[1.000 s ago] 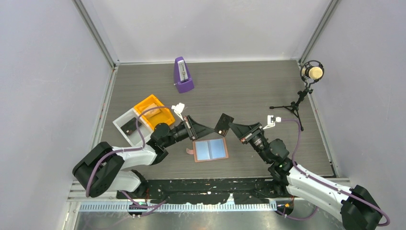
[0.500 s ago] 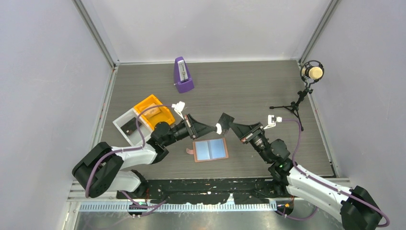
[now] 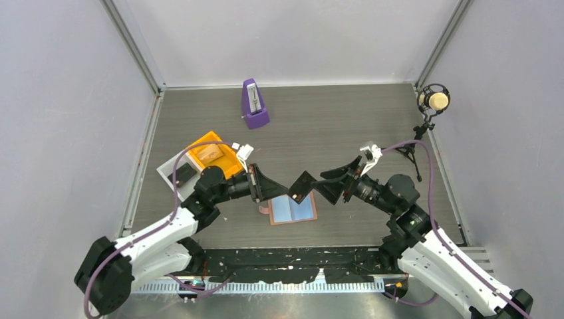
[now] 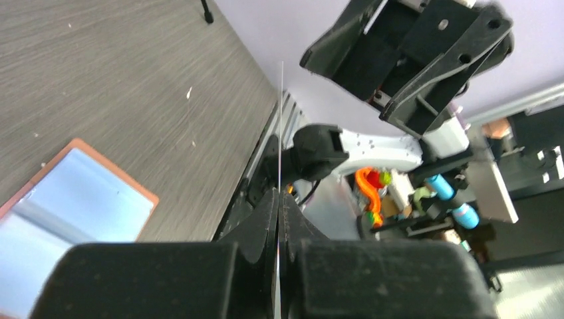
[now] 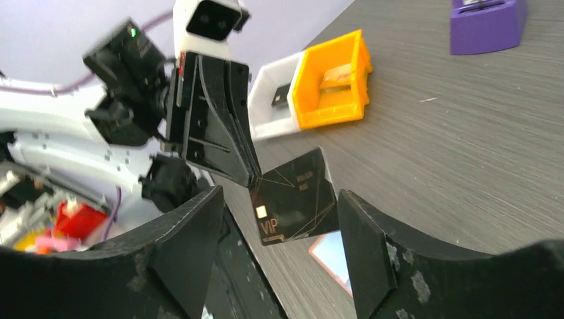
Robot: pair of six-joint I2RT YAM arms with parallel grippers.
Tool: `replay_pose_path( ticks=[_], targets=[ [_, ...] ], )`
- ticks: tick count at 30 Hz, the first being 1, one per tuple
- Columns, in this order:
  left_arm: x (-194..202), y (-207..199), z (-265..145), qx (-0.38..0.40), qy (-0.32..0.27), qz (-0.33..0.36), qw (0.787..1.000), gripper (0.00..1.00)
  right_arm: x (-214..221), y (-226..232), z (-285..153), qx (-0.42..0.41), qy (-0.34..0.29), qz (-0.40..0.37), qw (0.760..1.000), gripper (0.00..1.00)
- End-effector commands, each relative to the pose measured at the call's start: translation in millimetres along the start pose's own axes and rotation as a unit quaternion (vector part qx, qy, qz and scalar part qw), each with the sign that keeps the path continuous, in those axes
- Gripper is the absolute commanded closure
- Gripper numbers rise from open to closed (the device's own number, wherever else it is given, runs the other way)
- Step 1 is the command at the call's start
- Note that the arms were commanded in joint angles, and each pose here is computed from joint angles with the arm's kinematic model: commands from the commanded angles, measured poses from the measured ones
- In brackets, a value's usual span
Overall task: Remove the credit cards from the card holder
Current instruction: Remove the credit card from the card holder.
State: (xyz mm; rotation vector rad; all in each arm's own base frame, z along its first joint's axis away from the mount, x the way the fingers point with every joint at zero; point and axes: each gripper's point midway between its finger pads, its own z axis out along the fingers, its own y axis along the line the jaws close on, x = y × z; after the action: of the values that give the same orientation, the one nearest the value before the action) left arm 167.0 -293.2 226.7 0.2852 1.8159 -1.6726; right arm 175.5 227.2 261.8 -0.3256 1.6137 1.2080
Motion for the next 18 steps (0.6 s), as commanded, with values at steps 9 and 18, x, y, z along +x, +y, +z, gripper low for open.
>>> replay_pose_path(
  ticks=[9, 18],
  targets=[
    [33, -15, -36, -0.01, 0.117, 0.09, 0.989, 1.0, 50, 37, 3, -0.157, 0.191, -0.019, 0.969, 0.33],
    [27, -14, -32, 0.003, 0.107, 0.064, 0.992, 0.98, 55, 41, 10, -0.186, 0.164, 0.04, 0.968, 0.93]
  ],
)
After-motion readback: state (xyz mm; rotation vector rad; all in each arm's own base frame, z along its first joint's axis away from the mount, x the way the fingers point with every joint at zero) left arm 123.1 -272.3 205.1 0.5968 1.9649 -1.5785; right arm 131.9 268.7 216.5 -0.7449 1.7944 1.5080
